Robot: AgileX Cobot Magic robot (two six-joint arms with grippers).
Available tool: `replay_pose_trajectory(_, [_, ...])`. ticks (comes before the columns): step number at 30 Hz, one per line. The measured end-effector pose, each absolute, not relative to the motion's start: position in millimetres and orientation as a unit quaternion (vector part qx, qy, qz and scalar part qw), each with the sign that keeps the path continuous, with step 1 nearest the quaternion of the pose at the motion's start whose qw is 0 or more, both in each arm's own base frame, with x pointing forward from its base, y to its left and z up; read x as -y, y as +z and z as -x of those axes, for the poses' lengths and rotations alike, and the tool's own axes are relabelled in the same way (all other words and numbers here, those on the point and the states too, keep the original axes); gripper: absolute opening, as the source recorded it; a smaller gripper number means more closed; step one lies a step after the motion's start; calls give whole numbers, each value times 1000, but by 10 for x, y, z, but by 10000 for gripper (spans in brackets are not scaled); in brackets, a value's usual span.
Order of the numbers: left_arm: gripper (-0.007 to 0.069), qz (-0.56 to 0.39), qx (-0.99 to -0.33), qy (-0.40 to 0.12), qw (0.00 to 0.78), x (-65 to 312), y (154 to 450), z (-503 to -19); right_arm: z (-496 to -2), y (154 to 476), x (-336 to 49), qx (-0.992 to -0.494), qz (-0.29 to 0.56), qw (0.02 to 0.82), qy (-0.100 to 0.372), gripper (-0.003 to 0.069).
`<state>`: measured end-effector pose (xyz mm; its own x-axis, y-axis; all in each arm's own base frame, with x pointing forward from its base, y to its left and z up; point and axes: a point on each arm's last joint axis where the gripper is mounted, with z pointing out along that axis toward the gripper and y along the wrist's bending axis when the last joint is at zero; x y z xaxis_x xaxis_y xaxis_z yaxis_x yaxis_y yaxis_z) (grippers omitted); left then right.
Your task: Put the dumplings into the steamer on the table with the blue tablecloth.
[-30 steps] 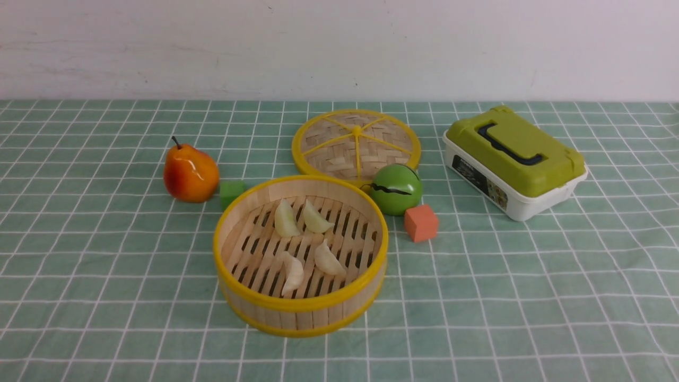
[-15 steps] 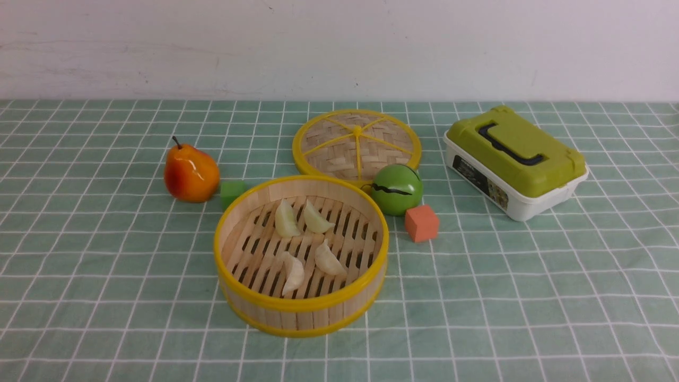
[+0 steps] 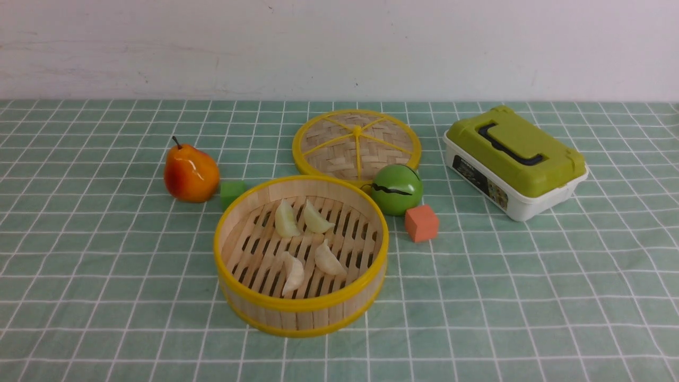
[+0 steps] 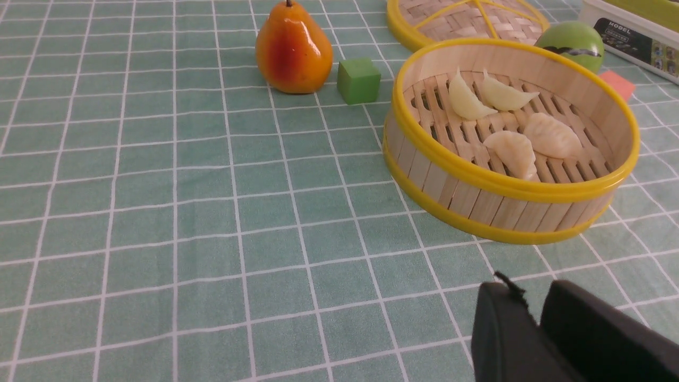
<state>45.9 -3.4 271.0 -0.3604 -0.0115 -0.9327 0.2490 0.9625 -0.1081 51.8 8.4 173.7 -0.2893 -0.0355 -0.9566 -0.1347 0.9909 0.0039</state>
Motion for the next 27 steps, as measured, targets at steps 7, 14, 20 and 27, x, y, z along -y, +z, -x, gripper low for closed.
replay_pose_trajectory(7, [108, -73, -817, -116, 561, 34, 2710, -459, -518, 1737, -85, -802, 53, 594, 42, 13])
replay_pose_trajectory(14, [108, -73, -817, -116, 561, 34, 2710, -459, -518, 1737, -85, -802, 53, 594, 42, 23])
replay_pose_trajectory(20, [108, -73, -817, -116, 561, 34, 2710, -459, -518, 1737, -85, -802, 53, 594, 42, 31])
replay_pose_trajectory(27, [108, -73, -817, -116, 561, 34, 2710, -459, -518, 1737, -85, -802, 53, 594, 42, 39])
